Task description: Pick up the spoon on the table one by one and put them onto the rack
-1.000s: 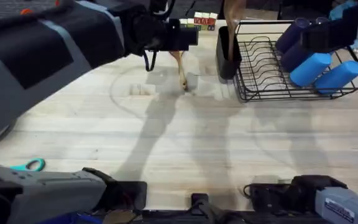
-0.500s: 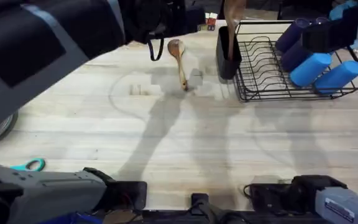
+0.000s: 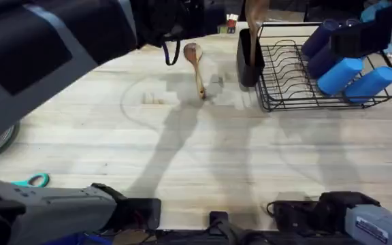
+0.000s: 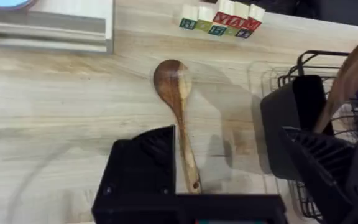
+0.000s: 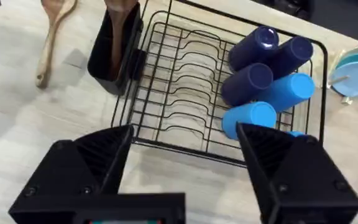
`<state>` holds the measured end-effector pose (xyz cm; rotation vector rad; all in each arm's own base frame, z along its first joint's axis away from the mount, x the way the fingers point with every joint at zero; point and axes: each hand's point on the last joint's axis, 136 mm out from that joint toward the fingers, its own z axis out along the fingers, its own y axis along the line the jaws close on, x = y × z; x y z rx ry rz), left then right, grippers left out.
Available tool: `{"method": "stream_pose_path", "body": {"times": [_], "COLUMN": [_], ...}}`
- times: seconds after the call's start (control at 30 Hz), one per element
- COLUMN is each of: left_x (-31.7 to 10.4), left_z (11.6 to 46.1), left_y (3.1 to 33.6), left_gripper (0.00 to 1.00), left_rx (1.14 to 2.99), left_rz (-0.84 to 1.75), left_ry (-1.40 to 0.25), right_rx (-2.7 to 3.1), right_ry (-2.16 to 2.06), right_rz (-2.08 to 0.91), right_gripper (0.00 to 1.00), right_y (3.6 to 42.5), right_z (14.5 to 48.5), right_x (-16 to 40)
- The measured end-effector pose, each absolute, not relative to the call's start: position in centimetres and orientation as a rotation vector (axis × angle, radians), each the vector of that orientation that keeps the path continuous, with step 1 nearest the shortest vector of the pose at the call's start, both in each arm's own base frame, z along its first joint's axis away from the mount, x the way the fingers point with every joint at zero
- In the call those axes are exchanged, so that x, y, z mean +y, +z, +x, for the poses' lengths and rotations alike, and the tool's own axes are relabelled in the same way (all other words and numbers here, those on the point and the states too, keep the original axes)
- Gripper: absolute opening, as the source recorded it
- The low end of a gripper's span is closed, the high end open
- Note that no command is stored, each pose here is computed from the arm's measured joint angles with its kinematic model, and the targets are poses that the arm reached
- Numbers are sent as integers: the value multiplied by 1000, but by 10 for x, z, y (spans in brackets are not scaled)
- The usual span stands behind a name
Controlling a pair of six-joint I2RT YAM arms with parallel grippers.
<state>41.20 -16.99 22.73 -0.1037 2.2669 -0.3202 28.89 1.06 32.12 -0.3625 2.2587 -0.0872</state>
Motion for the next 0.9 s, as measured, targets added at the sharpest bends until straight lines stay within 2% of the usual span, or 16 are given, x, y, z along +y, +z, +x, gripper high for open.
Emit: {"method": "stream_pose_path", "body": {"times": [0.3,0.33,0.53,0.8,0.9], "left_x": [-174,-179,-189,-195,-191], "left_z": [412,415,423,439,444], "left_y": [220,205,166,134,107], "left_gripper": [996,996,996,996,997], "left_rx": [2291,2338,2489,2549,2583], "left_rz": [-131,-159,-176,-190,-200], "left_ry": [-354,-368,-344,-292,-228], "right_rx": [2258,2255,2251,2251,2251], "right_ry": [-87,-88,-88,-88,-88], "right_rz": [-362,-362,-361,-361,-361], "right_gripper": [997,996,995,996,996], "right_y": [321,322,323,323,323], "right_z": [289,290,290,290,290], "right_x": [11,11,11,11,11]}}
